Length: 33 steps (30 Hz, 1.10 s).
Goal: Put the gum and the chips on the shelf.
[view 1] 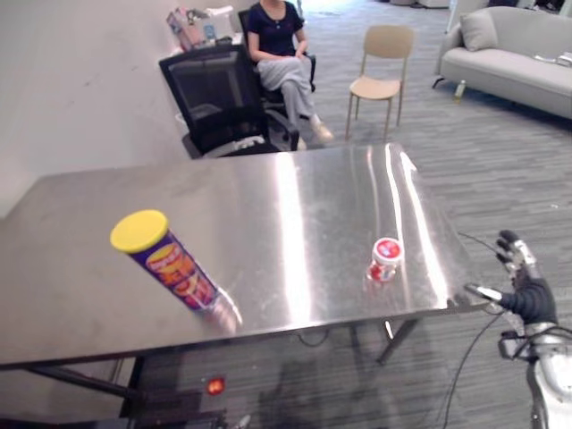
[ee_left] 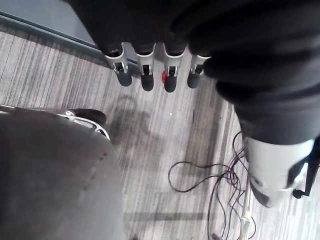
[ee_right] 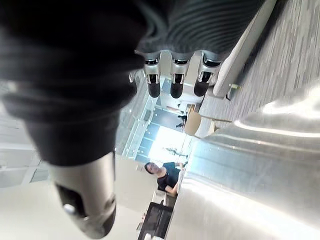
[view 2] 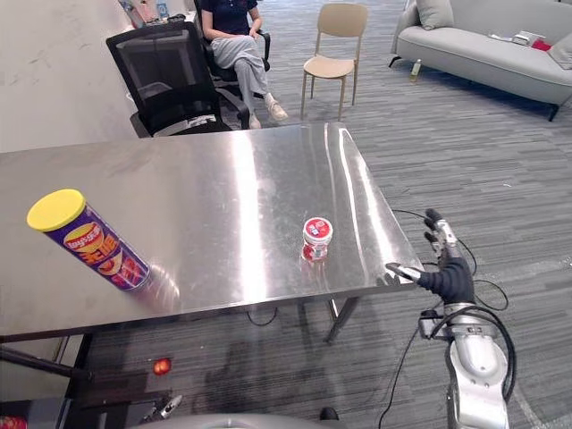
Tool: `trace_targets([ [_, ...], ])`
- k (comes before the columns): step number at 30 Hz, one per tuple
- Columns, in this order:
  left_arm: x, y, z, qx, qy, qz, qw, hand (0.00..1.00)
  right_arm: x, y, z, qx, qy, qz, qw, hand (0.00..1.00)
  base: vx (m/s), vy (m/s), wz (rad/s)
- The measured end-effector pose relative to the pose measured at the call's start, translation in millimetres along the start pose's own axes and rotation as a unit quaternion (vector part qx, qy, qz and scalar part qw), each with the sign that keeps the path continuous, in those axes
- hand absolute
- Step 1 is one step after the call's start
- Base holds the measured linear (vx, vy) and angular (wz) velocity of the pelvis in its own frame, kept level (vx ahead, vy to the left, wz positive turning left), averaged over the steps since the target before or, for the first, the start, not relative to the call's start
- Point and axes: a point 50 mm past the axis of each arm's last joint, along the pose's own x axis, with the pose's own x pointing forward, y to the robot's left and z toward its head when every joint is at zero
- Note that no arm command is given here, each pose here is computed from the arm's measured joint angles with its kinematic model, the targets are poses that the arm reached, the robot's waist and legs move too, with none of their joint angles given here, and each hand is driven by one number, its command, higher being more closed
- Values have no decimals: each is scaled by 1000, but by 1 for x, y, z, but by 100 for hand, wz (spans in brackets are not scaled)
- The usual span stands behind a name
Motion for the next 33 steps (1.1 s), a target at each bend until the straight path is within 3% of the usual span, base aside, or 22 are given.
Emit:
trace_targets([
  [13, 0, 0, 1, 19, 1, -4, 1000, 0, 2, 34, 4, 28, -13, 82, 996, 0, 15, -4, 6],
  [33, 0, 7, 1, 29, 5, 7, 1000, 0, 27, 31, -2, 29, -13, 33, 999, 0, -10, -4, 7],
])
